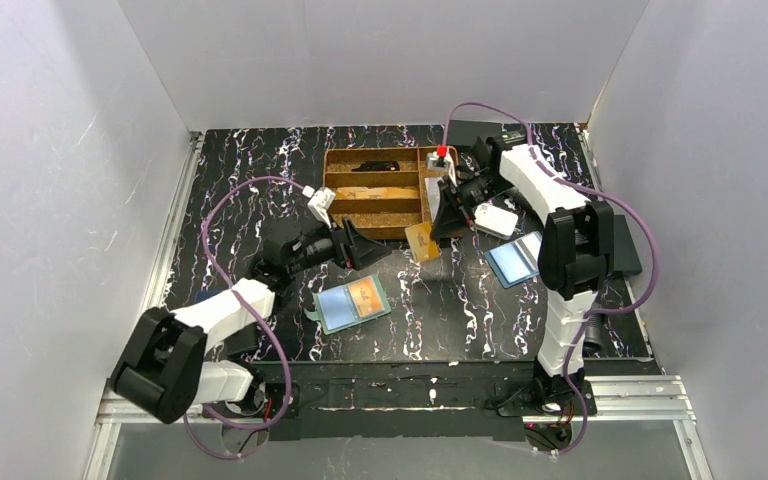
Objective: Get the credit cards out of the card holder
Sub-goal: Remove the credit card from the card holder.
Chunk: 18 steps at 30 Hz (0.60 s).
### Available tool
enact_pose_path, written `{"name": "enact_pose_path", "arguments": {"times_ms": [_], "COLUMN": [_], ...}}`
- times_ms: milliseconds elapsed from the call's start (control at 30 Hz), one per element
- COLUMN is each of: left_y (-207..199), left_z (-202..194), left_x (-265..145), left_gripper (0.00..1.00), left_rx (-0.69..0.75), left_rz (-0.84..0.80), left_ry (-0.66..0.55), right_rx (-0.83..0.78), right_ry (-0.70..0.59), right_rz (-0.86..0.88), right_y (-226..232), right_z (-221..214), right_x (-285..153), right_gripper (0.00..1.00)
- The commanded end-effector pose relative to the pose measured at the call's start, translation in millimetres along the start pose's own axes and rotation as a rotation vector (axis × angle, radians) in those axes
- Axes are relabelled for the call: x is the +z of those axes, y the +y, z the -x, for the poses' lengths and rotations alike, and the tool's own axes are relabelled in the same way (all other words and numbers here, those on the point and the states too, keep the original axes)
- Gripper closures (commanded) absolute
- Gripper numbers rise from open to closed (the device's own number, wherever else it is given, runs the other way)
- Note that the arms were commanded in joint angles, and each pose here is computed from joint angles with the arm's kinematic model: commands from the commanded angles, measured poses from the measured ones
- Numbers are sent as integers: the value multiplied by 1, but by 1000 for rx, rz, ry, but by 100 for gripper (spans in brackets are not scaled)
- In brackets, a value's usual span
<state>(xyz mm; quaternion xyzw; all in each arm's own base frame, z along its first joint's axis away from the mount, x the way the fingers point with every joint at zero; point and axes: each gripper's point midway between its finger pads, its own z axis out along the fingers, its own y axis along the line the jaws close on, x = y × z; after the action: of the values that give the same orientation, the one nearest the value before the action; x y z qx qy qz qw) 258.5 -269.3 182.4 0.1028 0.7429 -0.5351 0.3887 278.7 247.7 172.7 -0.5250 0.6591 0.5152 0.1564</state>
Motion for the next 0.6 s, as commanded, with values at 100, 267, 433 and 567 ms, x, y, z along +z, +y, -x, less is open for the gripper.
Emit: {"name": "enact_pose_path", "arguments": {"times_ms": [100,267,433,567], "left_y": [-17,-20,-23,-18], "left_z": [29,37,44,42], "left_x": [23,35,40,44], "left_gripper": [2,2,2,2], "left_rx": [-10,-57,-83,-122], "left_rz": [-108,-146,-166,-165], "left_ry": [-40,-38,-66,-68], "right_rx": [114,147,193,244], "right_ry": [-126,-234,-301,-363], "right_rz": [-133,-283,-296,-254], "right_y": [-22,-36,-34,-32], "right_z": [38,66,76,81], "right_x": [-27,-44,-51,-50], "right_gripper": [99,99,99,99]}}
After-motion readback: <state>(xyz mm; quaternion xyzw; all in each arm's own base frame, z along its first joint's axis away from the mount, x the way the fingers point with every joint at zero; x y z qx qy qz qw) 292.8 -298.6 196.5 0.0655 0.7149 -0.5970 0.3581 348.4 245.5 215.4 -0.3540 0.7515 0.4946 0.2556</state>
